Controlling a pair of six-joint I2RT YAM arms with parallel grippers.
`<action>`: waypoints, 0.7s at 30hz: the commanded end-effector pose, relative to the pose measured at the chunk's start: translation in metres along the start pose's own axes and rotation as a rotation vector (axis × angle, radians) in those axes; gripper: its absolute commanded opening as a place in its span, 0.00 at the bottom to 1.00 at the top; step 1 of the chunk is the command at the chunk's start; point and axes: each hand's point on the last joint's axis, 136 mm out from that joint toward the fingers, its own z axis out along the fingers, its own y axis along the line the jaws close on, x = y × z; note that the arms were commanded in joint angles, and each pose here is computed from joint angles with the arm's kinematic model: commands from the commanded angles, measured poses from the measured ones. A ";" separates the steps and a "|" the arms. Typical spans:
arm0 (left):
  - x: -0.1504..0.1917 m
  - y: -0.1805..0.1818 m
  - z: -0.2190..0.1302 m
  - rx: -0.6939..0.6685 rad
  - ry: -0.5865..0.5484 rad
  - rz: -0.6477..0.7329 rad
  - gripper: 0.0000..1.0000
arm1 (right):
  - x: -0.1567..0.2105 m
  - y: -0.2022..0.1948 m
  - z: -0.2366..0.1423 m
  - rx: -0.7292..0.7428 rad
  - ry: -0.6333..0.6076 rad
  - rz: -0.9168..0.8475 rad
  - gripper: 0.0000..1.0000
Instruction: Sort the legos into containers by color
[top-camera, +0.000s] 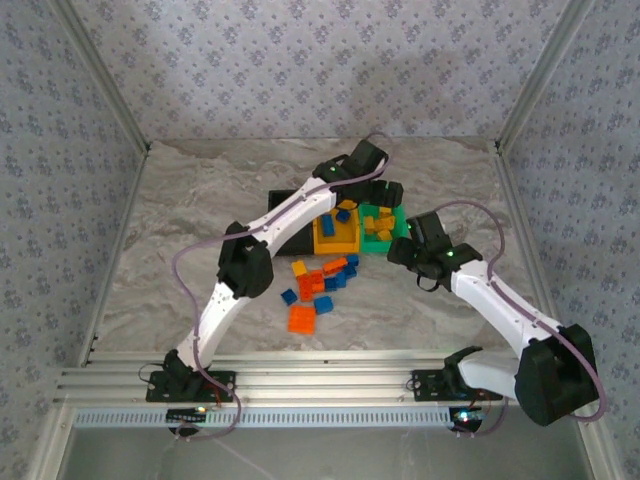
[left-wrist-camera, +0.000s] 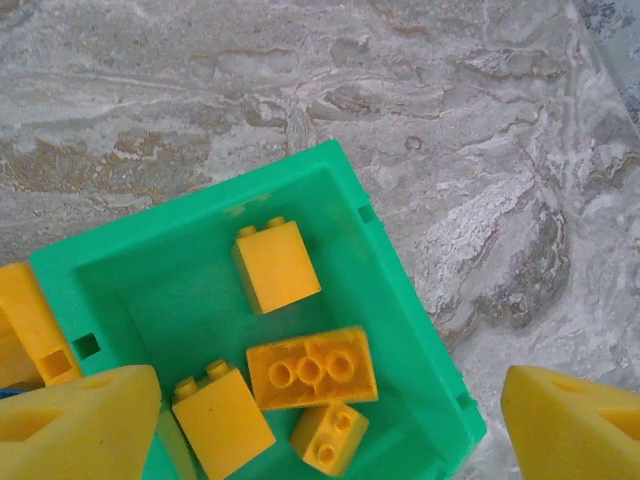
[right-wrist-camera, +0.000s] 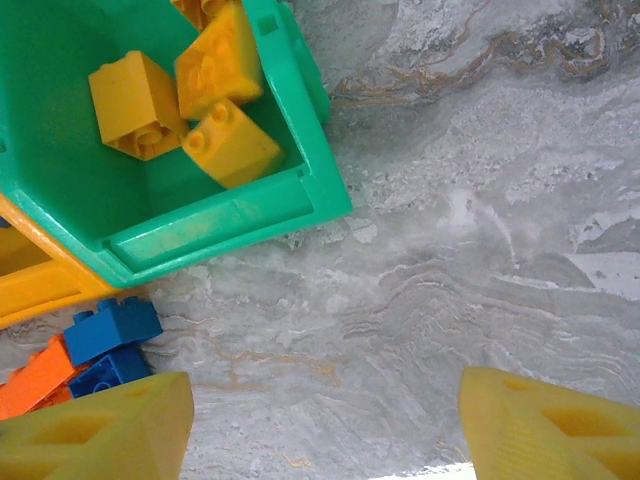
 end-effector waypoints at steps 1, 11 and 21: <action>-0.022 -0.019 -0.047 0.035 -0.053 0.031 0.89 | -0.002 0.006 -0.003 -0.044 -0.006 0.004 0.72; 0.042 0.004 -0.155 0.072 -0.179 -0.029 0.99 | 0.023 0.057 0.001 -0.234 0.079 -0.156 0.72; 0.204 0.137 -0.232 -0.206 -0.211 -0.252 0.99 | 0.120 0.130 0.010 -0.338 0.296 -0.515 0.72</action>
